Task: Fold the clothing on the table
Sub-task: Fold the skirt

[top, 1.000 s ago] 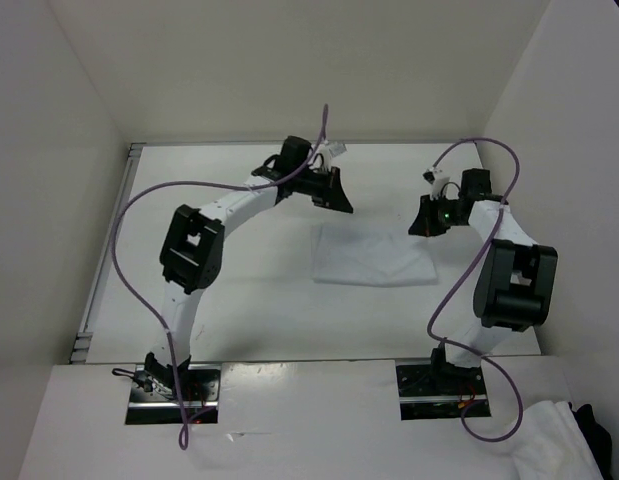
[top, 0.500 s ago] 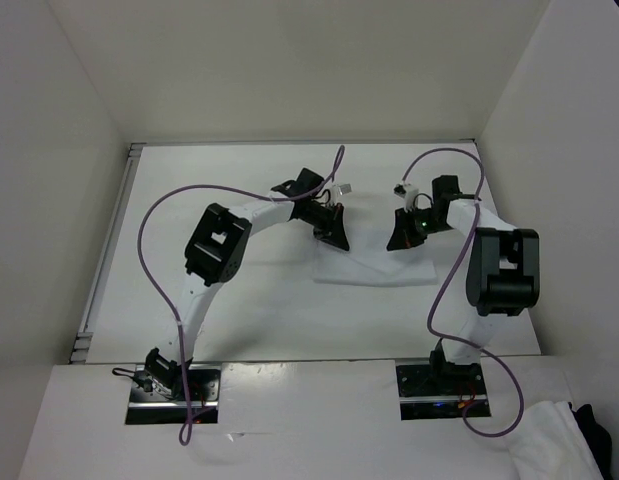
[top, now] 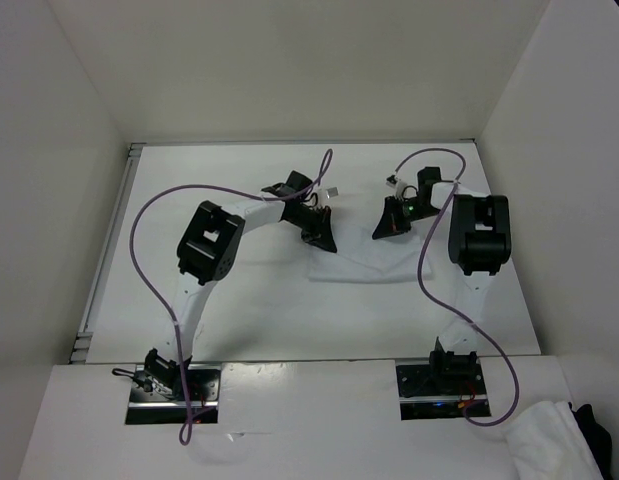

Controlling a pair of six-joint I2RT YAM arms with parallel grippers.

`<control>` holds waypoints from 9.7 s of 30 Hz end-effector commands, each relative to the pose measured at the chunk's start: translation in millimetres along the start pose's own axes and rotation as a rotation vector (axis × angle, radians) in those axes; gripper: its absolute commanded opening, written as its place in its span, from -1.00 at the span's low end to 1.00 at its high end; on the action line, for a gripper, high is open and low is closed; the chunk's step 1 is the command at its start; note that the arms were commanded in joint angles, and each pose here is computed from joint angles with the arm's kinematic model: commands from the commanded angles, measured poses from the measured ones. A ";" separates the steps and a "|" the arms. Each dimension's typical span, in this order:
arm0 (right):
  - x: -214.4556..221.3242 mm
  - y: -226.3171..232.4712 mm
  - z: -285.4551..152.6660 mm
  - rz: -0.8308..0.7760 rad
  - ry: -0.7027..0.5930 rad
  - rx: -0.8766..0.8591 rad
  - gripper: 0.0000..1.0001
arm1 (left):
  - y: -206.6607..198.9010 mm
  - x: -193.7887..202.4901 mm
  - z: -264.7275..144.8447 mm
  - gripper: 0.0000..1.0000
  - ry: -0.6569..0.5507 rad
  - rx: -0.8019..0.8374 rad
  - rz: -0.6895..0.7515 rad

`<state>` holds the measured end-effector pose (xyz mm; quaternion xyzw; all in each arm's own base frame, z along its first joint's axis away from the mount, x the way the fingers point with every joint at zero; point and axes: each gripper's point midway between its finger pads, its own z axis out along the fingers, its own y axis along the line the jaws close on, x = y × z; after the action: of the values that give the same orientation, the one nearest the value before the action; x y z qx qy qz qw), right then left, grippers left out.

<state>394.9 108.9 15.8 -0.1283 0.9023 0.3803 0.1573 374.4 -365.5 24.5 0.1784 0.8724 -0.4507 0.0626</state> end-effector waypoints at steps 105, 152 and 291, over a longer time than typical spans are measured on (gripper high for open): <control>-89.5 113.9 -117.3 -0.140 -0.152 -0.007 -1.00 | 23.2 6.6 -18.8 -0.19 -0.057 -0.130 0.048; -70.0 116.2 20.7 0.016 -0.165 0.096 -0.22 | -19.7 -27.4 5.8 -0.16 -0.103 -0.033 0.076; 22.0 22.4 62.1 0.079 0.144 0.014 -1.00 | 26.5 42.1 -27.4 -0.95 -0.048 -0.124 -0.115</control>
<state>371.4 183.6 13.7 -0.1249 0.8848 0.4413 0.0820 354.2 -338.4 25.3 0.1139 0.8849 -0.4457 0.0731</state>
